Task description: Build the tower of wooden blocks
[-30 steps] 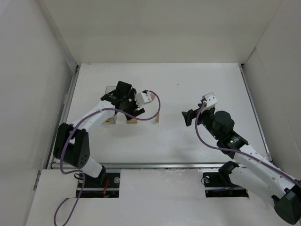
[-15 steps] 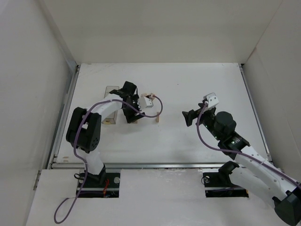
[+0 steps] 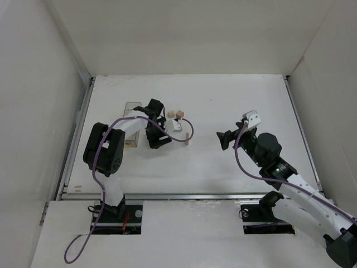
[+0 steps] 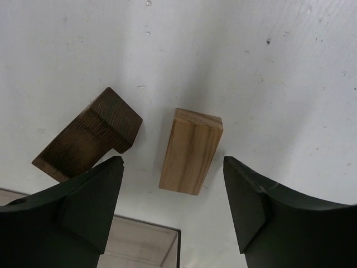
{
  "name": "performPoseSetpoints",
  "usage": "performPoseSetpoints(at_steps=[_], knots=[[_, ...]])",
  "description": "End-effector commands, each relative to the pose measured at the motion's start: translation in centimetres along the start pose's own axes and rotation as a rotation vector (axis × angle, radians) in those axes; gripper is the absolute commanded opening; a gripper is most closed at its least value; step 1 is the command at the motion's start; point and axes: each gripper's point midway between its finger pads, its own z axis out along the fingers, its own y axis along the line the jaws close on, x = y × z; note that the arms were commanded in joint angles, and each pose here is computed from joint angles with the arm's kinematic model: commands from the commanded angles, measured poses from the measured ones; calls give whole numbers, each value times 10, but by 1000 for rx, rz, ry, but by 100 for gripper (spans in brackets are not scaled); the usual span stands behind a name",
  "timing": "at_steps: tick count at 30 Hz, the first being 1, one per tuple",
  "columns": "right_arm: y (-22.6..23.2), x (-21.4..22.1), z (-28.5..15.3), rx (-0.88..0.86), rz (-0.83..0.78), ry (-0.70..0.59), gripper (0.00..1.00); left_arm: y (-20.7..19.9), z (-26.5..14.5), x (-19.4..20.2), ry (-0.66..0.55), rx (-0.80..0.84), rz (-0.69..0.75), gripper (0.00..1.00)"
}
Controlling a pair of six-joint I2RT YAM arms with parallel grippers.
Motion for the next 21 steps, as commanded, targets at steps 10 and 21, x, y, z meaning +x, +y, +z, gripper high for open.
performPoseSetpoints(at_steps=[10,21], knots=[[-5,-20,-4,23,2,-57,100,-1,11,6,35,26,-26,32],[-7,-20,-4,33,3,-57,100,-3,-48,-18,-27,21,-14,0]])
